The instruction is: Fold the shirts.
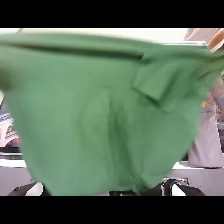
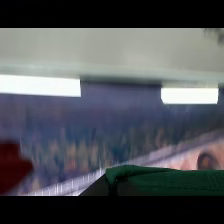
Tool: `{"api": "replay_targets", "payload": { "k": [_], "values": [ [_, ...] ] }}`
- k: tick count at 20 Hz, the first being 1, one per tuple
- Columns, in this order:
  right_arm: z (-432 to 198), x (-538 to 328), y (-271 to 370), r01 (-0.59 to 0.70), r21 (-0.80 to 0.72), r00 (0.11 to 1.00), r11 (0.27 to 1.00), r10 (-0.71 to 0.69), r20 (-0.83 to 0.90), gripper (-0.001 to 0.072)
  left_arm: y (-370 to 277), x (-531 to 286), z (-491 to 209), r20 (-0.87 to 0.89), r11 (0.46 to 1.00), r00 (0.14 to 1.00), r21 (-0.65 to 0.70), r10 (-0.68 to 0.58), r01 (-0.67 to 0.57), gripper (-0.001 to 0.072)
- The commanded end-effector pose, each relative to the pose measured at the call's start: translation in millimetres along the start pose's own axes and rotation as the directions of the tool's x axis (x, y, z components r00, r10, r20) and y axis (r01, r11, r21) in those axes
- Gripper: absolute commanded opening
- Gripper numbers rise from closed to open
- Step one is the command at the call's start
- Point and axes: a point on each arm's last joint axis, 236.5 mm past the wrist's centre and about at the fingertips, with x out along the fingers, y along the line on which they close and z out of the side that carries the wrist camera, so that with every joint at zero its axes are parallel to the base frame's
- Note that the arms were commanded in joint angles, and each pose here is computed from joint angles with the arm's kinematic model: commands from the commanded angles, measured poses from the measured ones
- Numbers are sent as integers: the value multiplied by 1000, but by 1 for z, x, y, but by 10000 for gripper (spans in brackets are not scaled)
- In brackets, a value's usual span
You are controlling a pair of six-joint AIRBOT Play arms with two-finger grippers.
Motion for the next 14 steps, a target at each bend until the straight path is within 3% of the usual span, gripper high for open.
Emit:
{"api": "replay_targets", "payload": {
  "k": [1, 4, 7, 9, 12, 14],
  "values": [
    [-87, 149, -15, -29, 105, 878, 994, 76, -472, 41, 45, 129, -146, -450, 994, 892, -105, -45, -3, 26],
    [-132, 274, 6, -49, 205, 816, 978, 157, -557, 41, 64, 205, -231, -612, 978, 783, -205, -107, -26, 26],
    [-132, 346, 27, -88, 367, 847, 926, 263, -461, 42, 69, 257, -254, -597, 957, 786, -289, -158, -27, 26],
    [-114, 363, 25, -93, 416, 890, 905, 262, -372, 42, 70, 276, -251, -560, 946, 810, -324, -172, -23, 26],
    [-100, 345, 22, -121, 295, 900, 948, 230, -370, 42, 74, 275, -236, -540, 963, 825, -270, -166, 17, 26],
    [-106, 314, 11, -83, 183, 881, 980, 158, -446, 42, 73, 256, -233, -583, 965, 788, -255, -198, 54, 27]
  ]
}}
